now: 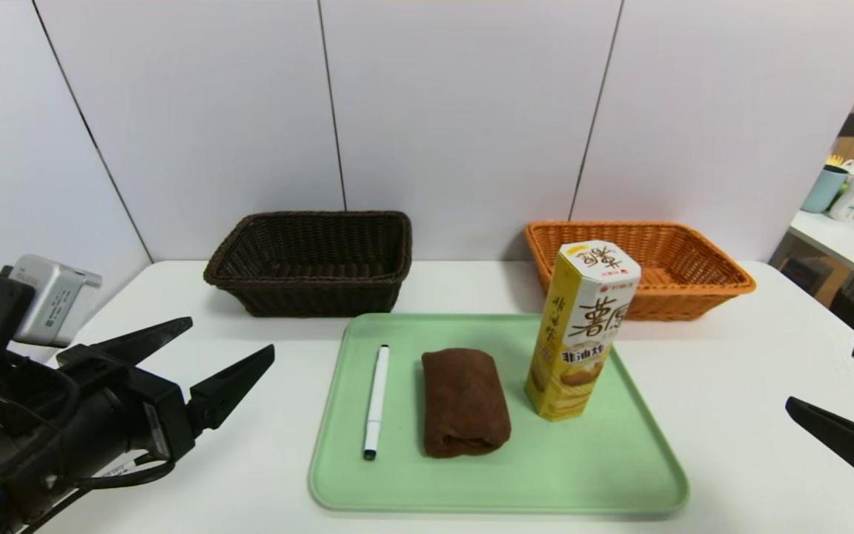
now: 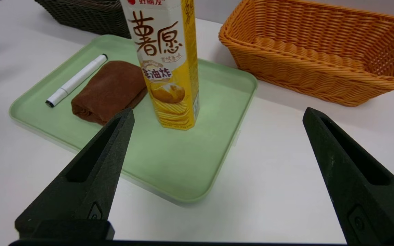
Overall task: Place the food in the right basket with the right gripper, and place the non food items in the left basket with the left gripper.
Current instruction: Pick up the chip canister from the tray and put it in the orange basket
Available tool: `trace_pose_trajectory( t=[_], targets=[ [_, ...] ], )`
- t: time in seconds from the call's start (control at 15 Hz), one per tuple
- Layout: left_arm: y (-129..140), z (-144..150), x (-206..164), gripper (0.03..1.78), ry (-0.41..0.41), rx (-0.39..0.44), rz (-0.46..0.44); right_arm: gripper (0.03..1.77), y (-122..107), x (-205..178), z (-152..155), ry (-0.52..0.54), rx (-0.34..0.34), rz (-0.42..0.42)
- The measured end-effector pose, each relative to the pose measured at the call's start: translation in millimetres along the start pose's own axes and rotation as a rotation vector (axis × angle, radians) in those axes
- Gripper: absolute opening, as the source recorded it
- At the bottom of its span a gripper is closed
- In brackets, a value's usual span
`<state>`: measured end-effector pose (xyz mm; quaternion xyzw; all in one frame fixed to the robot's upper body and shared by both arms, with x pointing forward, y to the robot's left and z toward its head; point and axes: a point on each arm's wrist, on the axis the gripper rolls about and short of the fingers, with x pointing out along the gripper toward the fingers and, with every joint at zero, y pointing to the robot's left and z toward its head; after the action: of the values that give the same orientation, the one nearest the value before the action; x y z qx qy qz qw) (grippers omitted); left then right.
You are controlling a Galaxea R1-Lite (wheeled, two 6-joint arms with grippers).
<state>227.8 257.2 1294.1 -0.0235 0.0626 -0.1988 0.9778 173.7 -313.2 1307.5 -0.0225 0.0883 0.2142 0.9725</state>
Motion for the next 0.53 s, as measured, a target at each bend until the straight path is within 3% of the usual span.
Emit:
trace_pose_trajectory(
  t=[0.53],
  targets=[
    [-3.2, -4.2, 3.6, 1.69, 0.026, 0.009, -0.017, 1.70, 5.5, 16.1, 6.2, -0.021, -0.014, 0.123]
  ],
)
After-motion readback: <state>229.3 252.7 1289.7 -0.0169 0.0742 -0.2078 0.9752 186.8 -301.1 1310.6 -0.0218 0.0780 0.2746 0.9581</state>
